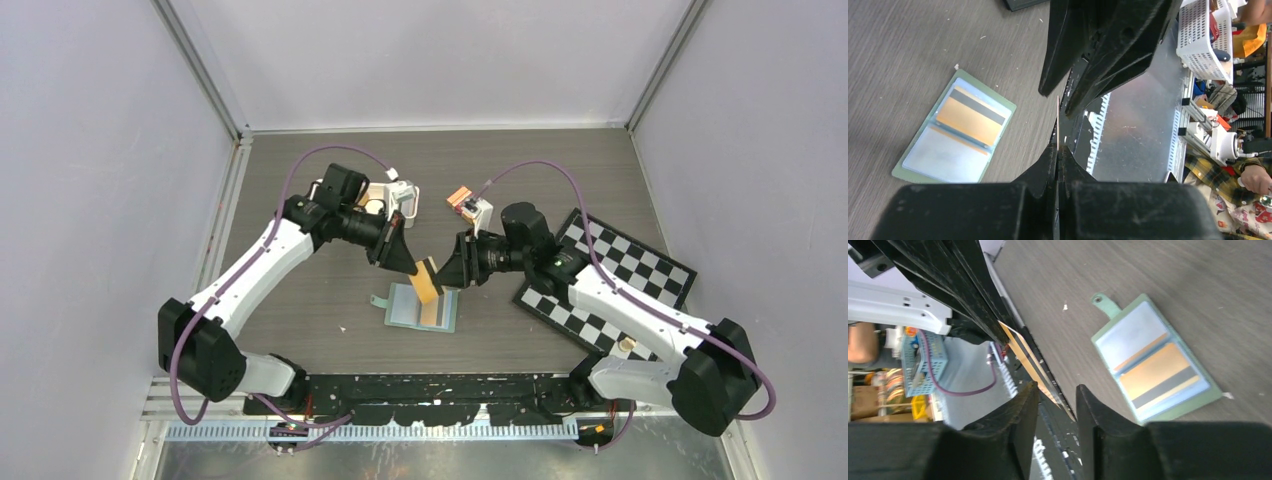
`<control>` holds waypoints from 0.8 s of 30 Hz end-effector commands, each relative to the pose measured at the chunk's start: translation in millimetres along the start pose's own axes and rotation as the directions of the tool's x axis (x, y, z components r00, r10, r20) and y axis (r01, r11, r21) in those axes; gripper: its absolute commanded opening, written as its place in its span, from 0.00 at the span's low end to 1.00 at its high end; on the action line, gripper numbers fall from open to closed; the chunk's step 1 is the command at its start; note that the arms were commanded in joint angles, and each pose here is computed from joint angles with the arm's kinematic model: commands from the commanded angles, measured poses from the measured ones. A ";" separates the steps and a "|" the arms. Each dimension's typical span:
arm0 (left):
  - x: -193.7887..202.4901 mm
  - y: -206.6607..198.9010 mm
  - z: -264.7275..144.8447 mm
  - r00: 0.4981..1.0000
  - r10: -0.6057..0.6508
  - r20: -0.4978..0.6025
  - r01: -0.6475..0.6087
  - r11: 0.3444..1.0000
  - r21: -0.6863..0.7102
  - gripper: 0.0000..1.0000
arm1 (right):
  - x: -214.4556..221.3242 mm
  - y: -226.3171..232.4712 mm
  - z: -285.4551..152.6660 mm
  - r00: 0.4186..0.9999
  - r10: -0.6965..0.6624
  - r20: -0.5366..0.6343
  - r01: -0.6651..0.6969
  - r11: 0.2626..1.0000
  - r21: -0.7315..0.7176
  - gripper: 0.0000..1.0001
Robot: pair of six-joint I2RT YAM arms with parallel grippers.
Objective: Put the credit cards into the card holder
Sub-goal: Insert the credit card into the card holder.
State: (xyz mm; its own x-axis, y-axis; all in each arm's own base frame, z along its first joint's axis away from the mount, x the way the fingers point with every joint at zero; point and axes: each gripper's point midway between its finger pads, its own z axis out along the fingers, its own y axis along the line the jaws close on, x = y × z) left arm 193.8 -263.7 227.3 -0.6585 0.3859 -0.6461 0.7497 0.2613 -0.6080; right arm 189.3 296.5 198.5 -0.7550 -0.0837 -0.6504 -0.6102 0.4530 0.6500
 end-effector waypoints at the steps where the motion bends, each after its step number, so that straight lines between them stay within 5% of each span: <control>1: 1.2 -20.2 0.1 0.999 0.034 -0.001 -0.033 0.997 0.076 0.00 | -10.5 33.1 3.4 1.000 0.011 -0.017 -0.014 0.985 -0.172 0.32; 4: 1.7 -17.9 1.4 1.000 0.027 -0.004 -0.027 0.998 0.062 0.00 | -12.3 37.8 6.7 0.999 0.032 -0.019 -0.035 0.977 -0.211 0.12; 5: 1.3 -14.8 1.6 1.000 0.022 -0.004 -0.022 0.999 0.044 0.09 | -13.4 38.1 7.4 0.999 0.041 -0.012 -0.042 0.976 -0.212 0.05; 6: 1.6 -7.6 1.7 1.000 0.006 -0.007 -0.006 1.000 -0.001 0.35 | -14.0 32.6 9.0 0.998 0.059 0.002 -0.057 0.981 -0.185 0.01; 7: 1.3 3.1 1.0 1.000 -0.019 -0.005 0.018 0.997 -0.071 0.50 | -13.9 23.9 10.1 0.996 0.082 0.018 -0.079 0.987 -0.140 0.01; 9: 6.8 34.3 -1.8 0.996 -0.089 0.017 0.090 0.963 -0.253 0.65 | -7.6 1.8 13.2 0.991 0.130 0.043 -0.129 0.991 -0.040 0.00; 12: 25.5 77.1 -9.0 0.973 -0.210 0.090 0.228 0.851 -0.474 0.70 | 16.4 -34.9 22.5 0.972 0.231 0.048 -0.235 0.968 0.085 0.00; 17: 64.5 103.9 -3.9 0.928 -0.347 0.136 0.361 0.746 -0.560 0.72 | 54.4 -59.5 42.4 0.926 0.377 0.003 -0.376 0.922 0.092 0.01; 24: 95.4 118.8 7.7 0.893 -0.434 0.117 0.417 0.701 -0.579 0.72 | 79.3 -74.9 58.9 0.892 0.450 -0.049 -0.444 0.891 0.092 0.01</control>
State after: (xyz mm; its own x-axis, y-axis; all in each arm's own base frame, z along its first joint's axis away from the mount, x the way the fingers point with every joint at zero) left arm 202.7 -196.5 90.1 -0.9265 0.1888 -0.3254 0.3211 0.8476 -0.4225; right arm 173.9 288.7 54.4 -0.9735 0.0486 -0.2236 -0.1478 0.6127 0.7764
